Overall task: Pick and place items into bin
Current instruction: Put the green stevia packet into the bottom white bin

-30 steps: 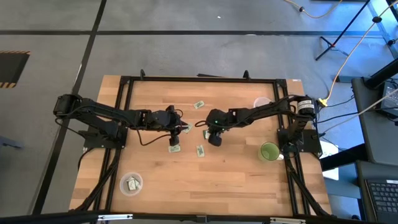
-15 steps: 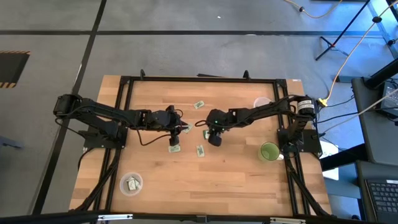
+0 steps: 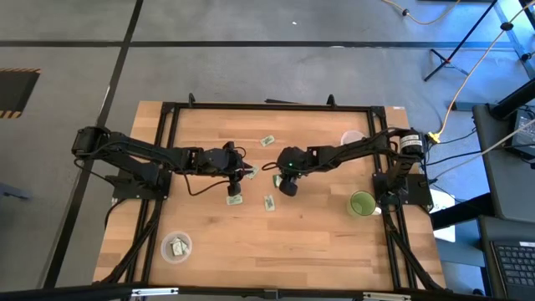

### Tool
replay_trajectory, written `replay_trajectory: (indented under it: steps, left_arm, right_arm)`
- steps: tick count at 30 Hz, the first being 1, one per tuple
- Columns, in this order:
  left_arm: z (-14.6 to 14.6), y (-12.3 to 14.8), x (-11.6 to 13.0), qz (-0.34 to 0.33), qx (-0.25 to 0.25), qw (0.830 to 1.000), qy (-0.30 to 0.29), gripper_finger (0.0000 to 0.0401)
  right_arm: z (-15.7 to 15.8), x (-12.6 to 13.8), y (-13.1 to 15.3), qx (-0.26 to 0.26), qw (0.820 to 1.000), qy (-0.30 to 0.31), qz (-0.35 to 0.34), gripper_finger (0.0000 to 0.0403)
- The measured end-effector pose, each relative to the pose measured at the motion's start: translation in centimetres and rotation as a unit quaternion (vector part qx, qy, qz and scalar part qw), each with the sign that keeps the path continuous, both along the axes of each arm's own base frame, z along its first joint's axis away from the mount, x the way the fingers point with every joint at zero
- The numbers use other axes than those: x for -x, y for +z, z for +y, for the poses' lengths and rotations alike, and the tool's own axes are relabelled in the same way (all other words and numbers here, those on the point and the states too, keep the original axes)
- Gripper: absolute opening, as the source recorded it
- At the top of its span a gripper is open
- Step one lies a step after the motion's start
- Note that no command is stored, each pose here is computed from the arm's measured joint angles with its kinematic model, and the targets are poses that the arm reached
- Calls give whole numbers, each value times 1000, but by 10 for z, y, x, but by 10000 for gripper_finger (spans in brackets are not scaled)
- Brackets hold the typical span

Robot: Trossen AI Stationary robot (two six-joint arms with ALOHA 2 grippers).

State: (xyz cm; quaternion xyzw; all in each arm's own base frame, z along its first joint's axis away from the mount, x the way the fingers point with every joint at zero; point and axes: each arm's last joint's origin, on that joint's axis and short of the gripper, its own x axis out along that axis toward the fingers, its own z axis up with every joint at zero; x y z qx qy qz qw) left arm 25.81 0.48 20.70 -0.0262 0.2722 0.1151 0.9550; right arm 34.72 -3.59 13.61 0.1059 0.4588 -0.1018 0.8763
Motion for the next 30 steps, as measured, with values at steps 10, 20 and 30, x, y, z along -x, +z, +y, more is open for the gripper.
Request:
replay_trajectory:
  steps: [10, 20, 30]
  left_arm:
    - [0, 0, 0, 0, 0, 1000, 0, 63]
    - [0, -1, 0, 4, 0, 1000, 0, 63]
    - [0, -1, 1, 5, 0, 1000, 0, 63]
  right_arm:
    - [-1, -4, -7, 1, 1000, 0, -6, 100]
    - [-1, -6, -18, 5, 1000, 8, 6, 98]
    - [-1, -5, -21, 7, 1000, 9, 17, 35]
